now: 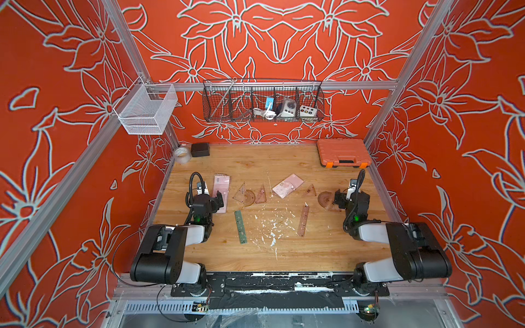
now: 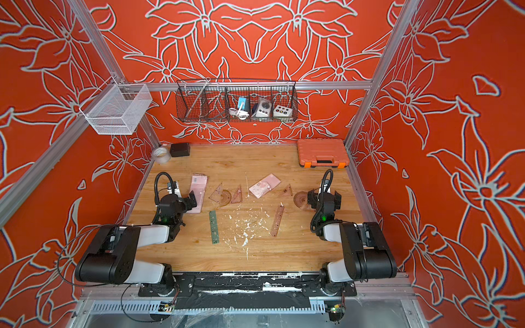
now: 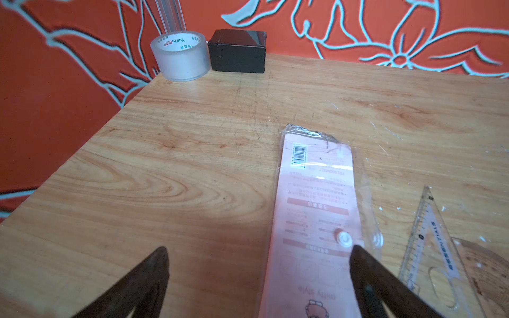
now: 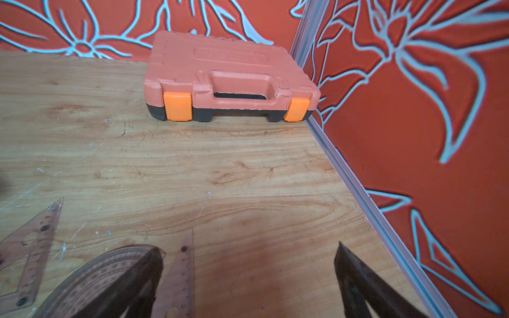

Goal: Open the ruler set and take out the ruler
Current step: Reset both arms

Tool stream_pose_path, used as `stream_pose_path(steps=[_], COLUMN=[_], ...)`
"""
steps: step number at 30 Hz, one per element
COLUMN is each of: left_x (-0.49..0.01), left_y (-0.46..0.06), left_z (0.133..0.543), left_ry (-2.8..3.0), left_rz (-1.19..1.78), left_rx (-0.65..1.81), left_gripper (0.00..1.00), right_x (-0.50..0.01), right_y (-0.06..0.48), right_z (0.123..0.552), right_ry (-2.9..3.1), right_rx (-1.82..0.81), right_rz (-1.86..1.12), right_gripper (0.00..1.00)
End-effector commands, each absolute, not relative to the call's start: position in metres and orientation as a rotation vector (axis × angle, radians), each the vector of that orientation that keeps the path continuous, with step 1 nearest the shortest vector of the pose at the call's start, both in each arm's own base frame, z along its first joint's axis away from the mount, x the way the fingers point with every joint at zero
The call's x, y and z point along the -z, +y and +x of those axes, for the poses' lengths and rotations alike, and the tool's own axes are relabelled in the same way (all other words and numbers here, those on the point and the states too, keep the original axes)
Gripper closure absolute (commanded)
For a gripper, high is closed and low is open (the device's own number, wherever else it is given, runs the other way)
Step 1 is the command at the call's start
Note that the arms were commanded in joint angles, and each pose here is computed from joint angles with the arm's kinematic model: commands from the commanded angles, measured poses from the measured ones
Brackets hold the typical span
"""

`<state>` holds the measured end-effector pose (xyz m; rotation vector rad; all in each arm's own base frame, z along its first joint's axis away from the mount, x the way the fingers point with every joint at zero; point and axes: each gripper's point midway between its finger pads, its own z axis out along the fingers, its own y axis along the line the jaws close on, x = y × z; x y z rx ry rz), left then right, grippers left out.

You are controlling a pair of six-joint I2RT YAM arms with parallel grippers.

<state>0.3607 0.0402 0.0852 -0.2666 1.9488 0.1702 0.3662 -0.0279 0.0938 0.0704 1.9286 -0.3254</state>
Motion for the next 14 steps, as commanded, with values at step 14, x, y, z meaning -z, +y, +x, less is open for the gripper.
stream_pose_path(steps=[14], left_x=[-0.0874], left_y=[0.0397], left_z=[0.3607], left_ry=[1.94], left_rz=[-0.271], left_rx=[-0.157], left_gripper=[0.0], right_x=[-0.099], right_y=[-0.0248], right_z=[0.3687], right_ry=[1.909], right_rx=[0.307], right_rz=[0.064], right_gripper=[0.02])
